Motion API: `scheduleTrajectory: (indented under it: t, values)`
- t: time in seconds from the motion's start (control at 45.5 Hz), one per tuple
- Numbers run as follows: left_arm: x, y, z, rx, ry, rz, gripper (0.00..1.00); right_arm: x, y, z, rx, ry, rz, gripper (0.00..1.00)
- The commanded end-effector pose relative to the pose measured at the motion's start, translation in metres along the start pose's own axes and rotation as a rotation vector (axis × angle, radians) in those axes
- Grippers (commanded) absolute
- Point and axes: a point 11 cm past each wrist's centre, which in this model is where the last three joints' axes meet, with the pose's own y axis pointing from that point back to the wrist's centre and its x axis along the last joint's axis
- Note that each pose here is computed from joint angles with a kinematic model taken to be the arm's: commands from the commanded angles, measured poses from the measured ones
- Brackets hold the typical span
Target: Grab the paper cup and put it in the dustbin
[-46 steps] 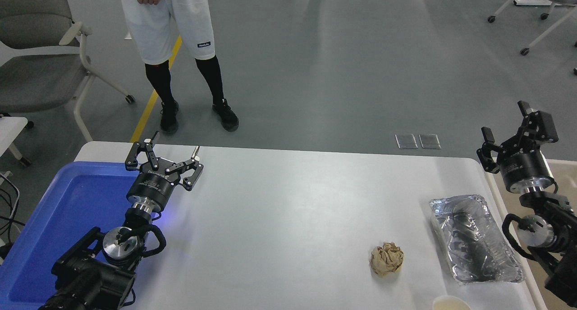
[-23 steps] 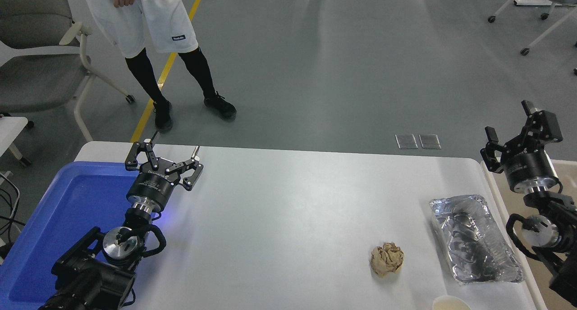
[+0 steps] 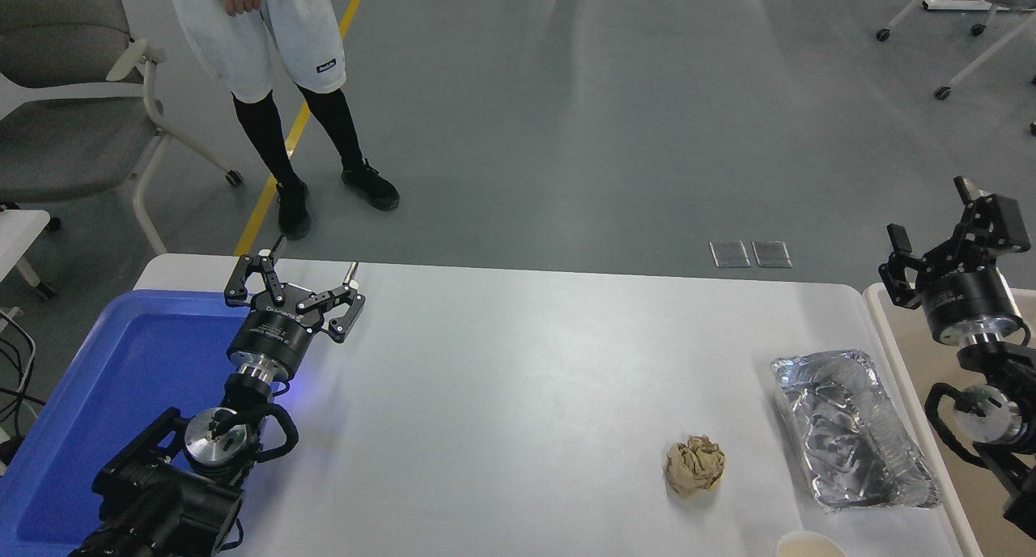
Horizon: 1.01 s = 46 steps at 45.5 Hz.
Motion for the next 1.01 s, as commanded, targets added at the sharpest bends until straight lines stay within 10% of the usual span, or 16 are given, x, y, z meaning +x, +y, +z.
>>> scheduleTrajectory:
  t: [0.0,0.989]
  values:
    - [0.000,0.000,0.000,0.001,0.000,0.000,0.99,0.002,0.002,0.001,-0.006,0.004,0.000,1.00]
    - [0.000,0.000,0.000,0.001,0.000,0.000,0.99,0.056,0.002,-0.062,-0.042,0.225,0.000,1.00]
